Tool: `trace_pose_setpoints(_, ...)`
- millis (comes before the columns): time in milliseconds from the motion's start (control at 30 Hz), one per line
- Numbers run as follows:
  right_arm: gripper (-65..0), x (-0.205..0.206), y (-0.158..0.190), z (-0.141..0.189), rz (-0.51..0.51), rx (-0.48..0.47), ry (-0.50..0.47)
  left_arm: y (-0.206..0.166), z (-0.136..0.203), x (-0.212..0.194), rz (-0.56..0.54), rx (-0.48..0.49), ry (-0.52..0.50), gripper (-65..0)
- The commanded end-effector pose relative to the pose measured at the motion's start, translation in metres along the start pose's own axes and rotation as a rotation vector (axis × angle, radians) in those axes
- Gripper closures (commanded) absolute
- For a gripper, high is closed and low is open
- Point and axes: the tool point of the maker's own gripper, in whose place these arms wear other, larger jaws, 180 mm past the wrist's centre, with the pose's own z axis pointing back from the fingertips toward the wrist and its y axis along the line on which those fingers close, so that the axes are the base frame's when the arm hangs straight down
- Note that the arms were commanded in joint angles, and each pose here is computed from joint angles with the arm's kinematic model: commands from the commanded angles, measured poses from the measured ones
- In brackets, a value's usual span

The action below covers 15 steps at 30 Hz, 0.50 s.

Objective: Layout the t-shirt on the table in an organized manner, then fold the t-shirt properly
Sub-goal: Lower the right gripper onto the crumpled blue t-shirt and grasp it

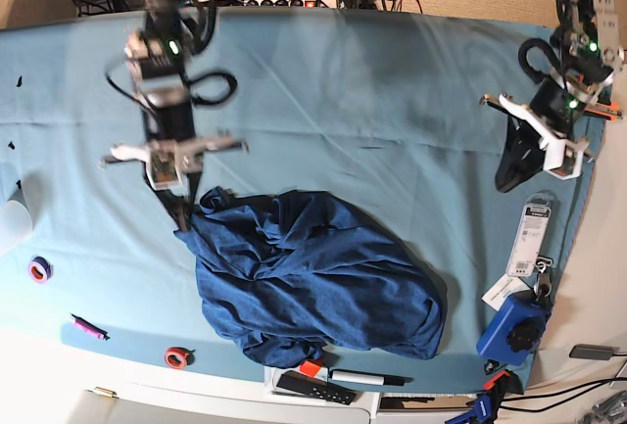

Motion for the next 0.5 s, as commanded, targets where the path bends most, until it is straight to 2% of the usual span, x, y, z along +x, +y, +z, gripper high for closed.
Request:
trace_pose_setpoints(0, 0.0, 0.003, -0.001, -0.011, -0.008, -0.008, -0.021, 0.001, 0.000, 0.013, -0.012, -0.016, -0.045, 0.0)
trace_pose_setpoints(100, 0.0, -0.032, 0.013, -0.043, 0.008, 0.034, 0.064, 0.002, -0.001, 0.009, 0.009, -0.024, -0.043, 0.0)
trace_pose_setpoints(133, -4.2, -0.043, 0.019, -0.053, 0.011, 0.062, 0.091, 0.002, -0.001, 0.009, 0.009, -0.024, -0.042, 0.0)
trace_pose_setpoints(233, -27.5, -0.070, 0.029, -0.085, 0.021, 0.091, 0.162, 0.002, -0.001, 0.009, 0.009, -0.024, -0.043, 0.0)
trace_pose_setpoints(267, -32.1, -0.075, 0.030, -0.094, 0.026, 0.094, 0.180, 0.002, -0.001, 0.009, 0.009, -0.024, -0.043, 0.0)
trace_pose_setpoints(300, -34.1, -0.080, 0.031, -0.104, 0.024, 0.096, 0.197, 0.003, -0.001, 0.009, 0.009, -0.024, -0.043, 0.0)
trace_pose_setpoints(467, -34.2, -0.078, 0.031, -0.141, 0.012, 0.115, 0.225, 0.002, -0.001, 0.009, 0.009, -0.024, -0.043, 0.0)
